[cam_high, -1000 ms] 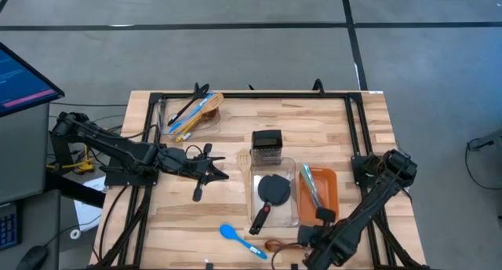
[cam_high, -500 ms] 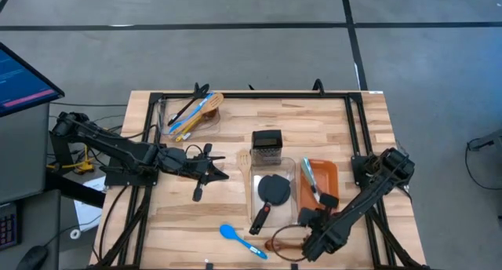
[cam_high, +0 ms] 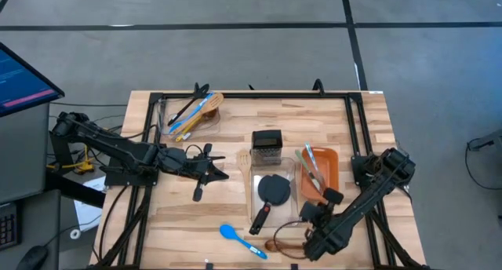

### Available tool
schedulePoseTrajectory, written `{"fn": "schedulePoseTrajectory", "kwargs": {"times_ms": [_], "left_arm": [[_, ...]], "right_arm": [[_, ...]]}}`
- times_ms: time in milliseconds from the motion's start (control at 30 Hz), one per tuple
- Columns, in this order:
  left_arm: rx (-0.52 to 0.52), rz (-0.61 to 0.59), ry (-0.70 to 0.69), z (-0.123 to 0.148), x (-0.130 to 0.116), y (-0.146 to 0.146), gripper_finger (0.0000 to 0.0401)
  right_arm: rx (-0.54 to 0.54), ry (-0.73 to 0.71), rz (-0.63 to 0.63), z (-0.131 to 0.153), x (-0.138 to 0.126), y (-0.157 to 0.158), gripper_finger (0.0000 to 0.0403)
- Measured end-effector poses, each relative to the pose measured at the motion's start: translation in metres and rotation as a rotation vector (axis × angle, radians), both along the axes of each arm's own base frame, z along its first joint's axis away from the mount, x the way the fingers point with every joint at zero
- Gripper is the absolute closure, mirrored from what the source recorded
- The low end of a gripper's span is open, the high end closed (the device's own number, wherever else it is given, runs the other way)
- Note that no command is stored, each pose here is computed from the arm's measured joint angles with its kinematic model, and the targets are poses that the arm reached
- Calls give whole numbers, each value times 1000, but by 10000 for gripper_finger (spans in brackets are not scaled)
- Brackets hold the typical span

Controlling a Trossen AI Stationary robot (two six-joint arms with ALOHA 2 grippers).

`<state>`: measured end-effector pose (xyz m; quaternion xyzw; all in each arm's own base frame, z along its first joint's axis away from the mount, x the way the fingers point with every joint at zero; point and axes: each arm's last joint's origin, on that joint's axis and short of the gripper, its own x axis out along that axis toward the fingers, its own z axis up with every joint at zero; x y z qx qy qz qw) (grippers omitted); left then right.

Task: Pick & Place Kitchen Items
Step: Put the brown ladle into the top transparent bin

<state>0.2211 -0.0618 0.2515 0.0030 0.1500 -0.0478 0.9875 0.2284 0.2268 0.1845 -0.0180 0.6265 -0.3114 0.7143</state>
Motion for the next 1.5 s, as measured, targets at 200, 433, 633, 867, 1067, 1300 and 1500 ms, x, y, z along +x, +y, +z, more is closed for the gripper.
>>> {"fn": "schedulePoseTrajectory", "kwargs": {"times_ms": [200, 433, 633, 867, 1067, 1300, 1500], "left_arm": [[1, 3, 1, 0, 0, 0, 399], [1, 2, 1, 0, 0, 0, 399], [1, 1, 1, 0, 0, 0, 399], [-3, -11, 3, 0, 0, 0, 399], [-25, -87, 14, -1, -1, -3, 399], [-24, -87, 18, -1, -1, -3, 399], [-24, -87, 19, -1, -1, -3, 399]], "right_arm": [[233, -75, 194, 40, 10, 39, 403], [504, -191, 236, 55, 8, 76, 403], [479, -160, 212, 29, 6, 91, 403], [468, 10, 171, -12, 12, 96, 403], [439, 27, 130, -23, 24, 88, 382], [392, 32, 137, -26, 23, 86, 310], [416, 22, 190, -33, 17, 92, 273]]}}
